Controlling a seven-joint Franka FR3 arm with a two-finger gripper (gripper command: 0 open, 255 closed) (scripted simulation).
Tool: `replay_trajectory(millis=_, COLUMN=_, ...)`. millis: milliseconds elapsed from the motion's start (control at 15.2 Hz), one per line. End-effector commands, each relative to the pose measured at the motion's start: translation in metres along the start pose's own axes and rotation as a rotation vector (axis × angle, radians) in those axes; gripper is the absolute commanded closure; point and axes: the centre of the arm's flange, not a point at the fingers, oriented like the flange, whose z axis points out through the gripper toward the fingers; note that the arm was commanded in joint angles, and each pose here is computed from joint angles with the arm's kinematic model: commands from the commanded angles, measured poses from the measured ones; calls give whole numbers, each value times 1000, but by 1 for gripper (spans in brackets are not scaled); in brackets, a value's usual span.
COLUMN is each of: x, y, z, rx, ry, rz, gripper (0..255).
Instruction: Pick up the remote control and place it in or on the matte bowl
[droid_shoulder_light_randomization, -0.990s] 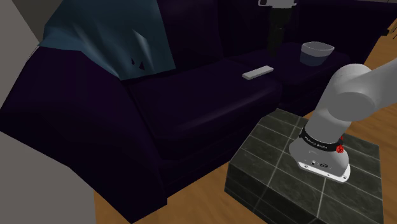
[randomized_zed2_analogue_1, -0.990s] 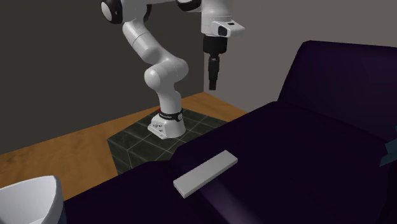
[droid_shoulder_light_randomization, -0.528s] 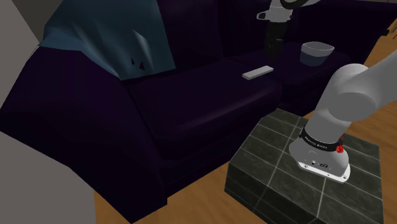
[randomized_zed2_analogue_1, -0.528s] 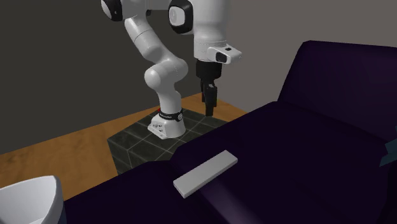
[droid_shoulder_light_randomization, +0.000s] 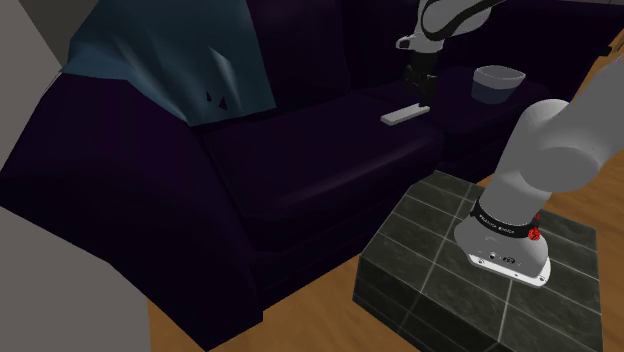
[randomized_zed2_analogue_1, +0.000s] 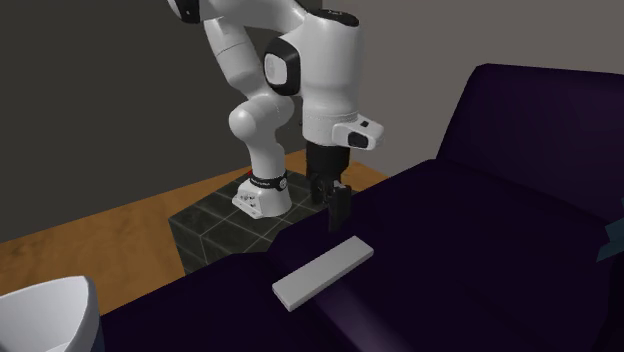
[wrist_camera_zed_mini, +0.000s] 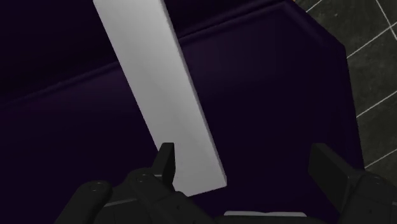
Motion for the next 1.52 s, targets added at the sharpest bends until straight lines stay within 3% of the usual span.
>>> replay_trajectory(millis=0, x=-9, y=20, z=16, rx=-11, ry=-5, rz=-65, gripper=0)
replay_trajectory(millis=264, x=-16, y=55, z=42, rx=-25, ry=-10, rz=-168, gripper=0)
replay_trajectory(millis=792, x=-16, y=56, z=81, rx=-25, ry=-10, rz=-168, gripper=0)
replay_trajectory(millis=1254, x=-16, y=56, z=81, rx=-25, ry=-10, rz=-168, gripper=0)
replay_trajectory(millis=1320, x=-16, y=56, z=81, rx=-25, ry=-10, rz=-168, gripper=255)
replay_trajectory(millis=1452, x=-16, y=56, z=82, rx=-25, ry=-10, rz=-168, gripper=255)
